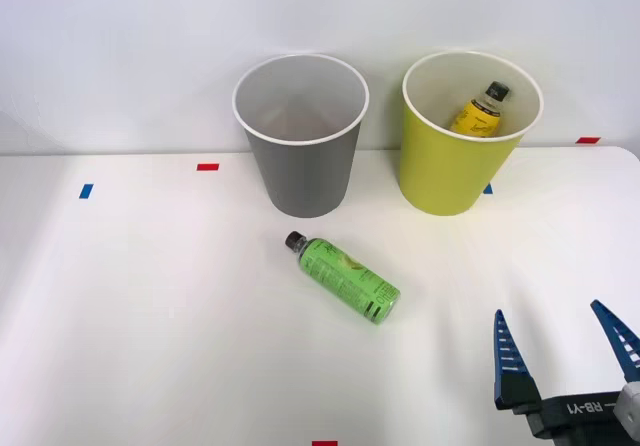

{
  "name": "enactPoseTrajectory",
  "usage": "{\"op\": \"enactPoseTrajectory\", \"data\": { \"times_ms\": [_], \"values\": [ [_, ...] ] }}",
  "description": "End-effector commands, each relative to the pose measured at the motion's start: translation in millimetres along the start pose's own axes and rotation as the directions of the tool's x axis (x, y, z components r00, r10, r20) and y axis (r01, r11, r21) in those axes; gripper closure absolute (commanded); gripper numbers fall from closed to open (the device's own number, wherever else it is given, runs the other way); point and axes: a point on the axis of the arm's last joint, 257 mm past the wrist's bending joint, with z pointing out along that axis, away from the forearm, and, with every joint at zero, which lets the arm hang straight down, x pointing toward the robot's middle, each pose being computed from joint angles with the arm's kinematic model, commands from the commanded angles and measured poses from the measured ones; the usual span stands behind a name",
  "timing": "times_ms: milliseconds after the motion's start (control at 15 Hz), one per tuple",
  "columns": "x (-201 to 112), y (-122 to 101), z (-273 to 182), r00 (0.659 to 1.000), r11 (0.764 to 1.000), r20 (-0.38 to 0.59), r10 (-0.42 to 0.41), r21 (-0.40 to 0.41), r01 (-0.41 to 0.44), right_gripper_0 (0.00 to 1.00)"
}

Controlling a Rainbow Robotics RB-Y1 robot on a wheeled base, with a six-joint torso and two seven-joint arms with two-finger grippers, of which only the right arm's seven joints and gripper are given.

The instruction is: Put cans in the gray bin, plastic bottles in the light green bin

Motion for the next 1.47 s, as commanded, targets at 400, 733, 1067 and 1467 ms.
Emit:
{"op": "enactPoseTrajectory", "data": {
  "times_ms": [400, 733, 1067, 1467],
  "values": [
    [46.9, 2.9, -30.8, 0.995, 0.995, 0.022, 0.096, 0.015, -0.096, 0.00],
    [49.9, 21.2, -50.1, 0.999, 0.999, 0.025, -0.025, -0.040, 0.026, 0.00],
    [62.4, 26.9, -65.8, 0.995, 0.996, -0.032, -0.092, 0.002, 0.092, 0.00],
    [74.9, 26.2, -75.7, 0.993, 0.996, -0.091, -0.074, 0.042, 0.078, 0.00]
  ]
}}
